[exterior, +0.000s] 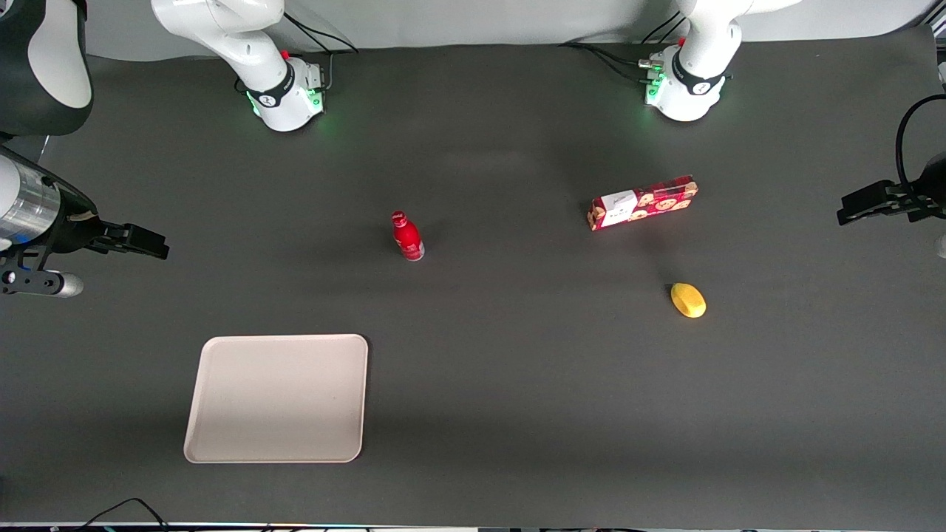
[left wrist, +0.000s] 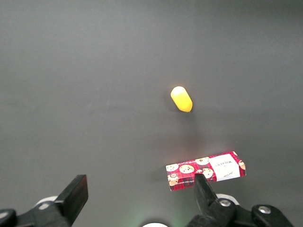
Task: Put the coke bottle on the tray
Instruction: 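Move the open right gripper over the red Coca-Cola bottle and lower it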
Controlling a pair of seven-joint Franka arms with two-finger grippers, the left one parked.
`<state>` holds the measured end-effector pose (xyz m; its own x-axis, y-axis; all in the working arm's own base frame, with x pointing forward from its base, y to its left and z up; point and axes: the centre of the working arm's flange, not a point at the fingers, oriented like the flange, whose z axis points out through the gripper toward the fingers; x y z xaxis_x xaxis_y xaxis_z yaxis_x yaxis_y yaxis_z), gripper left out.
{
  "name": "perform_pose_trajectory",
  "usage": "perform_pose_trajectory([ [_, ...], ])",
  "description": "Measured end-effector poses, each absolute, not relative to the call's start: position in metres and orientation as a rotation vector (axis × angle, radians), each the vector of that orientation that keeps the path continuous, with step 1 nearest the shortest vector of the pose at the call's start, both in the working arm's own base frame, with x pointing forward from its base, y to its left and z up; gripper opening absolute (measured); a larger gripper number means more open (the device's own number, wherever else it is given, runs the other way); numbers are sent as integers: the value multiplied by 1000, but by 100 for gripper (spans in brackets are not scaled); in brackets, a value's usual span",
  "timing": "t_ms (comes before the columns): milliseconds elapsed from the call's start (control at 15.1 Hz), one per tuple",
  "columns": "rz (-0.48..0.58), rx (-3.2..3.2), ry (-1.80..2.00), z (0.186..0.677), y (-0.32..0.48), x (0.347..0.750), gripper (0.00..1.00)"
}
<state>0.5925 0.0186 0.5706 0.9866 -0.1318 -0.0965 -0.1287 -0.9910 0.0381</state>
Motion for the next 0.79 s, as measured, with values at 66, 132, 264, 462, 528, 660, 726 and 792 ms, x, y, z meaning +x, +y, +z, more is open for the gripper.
perform_pose_trajectory([
  [66,-146,3101,-198,573,21,593,100],
  [132,-140,3102,-194,575,22,593,100],
  [264,-132,3103,-193,577,23,593,100],
  [462,-130,3103,-193,579,23,593,100],
  [528,-146,3103,-188,579,25,592,100],
  [660,-199,3105,-146,581,40,585,100],
  [726,-211,3110,-101,586,56,580,100],
  [792,-212,3113,-70,592,77,573,100],
])
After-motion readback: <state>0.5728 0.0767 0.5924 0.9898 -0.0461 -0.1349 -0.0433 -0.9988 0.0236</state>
